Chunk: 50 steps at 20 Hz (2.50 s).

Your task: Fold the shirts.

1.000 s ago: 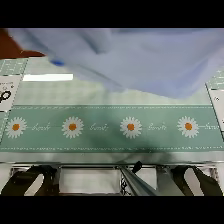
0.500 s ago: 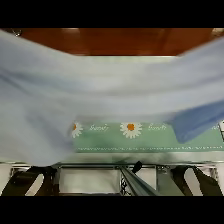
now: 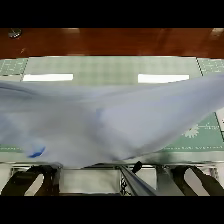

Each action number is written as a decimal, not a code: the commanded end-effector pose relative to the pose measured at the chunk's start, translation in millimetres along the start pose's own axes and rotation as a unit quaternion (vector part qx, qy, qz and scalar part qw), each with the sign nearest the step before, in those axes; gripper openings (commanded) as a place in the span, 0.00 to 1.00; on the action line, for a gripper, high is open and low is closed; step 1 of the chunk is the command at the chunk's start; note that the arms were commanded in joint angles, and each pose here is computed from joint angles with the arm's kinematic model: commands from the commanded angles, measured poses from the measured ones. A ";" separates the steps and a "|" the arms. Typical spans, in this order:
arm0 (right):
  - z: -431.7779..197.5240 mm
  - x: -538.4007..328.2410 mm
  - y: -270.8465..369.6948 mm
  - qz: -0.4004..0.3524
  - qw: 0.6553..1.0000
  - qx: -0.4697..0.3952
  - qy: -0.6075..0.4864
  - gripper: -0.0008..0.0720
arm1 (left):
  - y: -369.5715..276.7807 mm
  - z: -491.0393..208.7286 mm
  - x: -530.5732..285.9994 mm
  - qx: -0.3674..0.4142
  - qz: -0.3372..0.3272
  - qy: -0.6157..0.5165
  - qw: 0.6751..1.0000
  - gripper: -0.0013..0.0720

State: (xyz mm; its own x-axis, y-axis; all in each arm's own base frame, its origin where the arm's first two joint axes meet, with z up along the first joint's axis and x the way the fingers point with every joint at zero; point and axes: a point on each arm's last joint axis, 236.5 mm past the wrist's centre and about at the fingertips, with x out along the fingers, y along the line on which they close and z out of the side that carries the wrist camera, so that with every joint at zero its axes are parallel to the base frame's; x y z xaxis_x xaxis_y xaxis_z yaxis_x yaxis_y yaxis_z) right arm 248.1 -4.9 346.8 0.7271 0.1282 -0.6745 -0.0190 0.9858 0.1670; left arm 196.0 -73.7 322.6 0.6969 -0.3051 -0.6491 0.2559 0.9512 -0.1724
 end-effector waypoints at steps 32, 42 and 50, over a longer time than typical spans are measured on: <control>-88.4 401.4 -93.8 -0.012 0.951 0.034 0.306 0.04 | 79.1 -160.9 375.5 -0.141 -0.056 0.400 0.904 0.05; -147.4 394.6 -98.7 -0.017 0.902 0.052 0.427 0.04 | 79.6 -179.9 371.9 -0.199 -0.029 0.435 0.878 0.05; -132.0 340.2 -92.3 0.015 0.899 0.035 0.436 0.56 | 72.5 -177.0 332.8 -0.187 -0.041 0.465 0.864 0.74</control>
State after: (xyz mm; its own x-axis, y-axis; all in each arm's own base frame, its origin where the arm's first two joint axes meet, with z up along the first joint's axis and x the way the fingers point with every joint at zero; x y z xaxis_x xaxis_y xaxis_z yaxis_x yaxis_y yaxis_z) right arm 421.2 -35.4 -17.5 -0.0831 0.2060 -0.9750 0.0450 0.9782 0.2029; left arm 340.2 -99.8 -51.4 -0.1711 -0.3709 -0.9128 -0.0897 0.9284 -0.3605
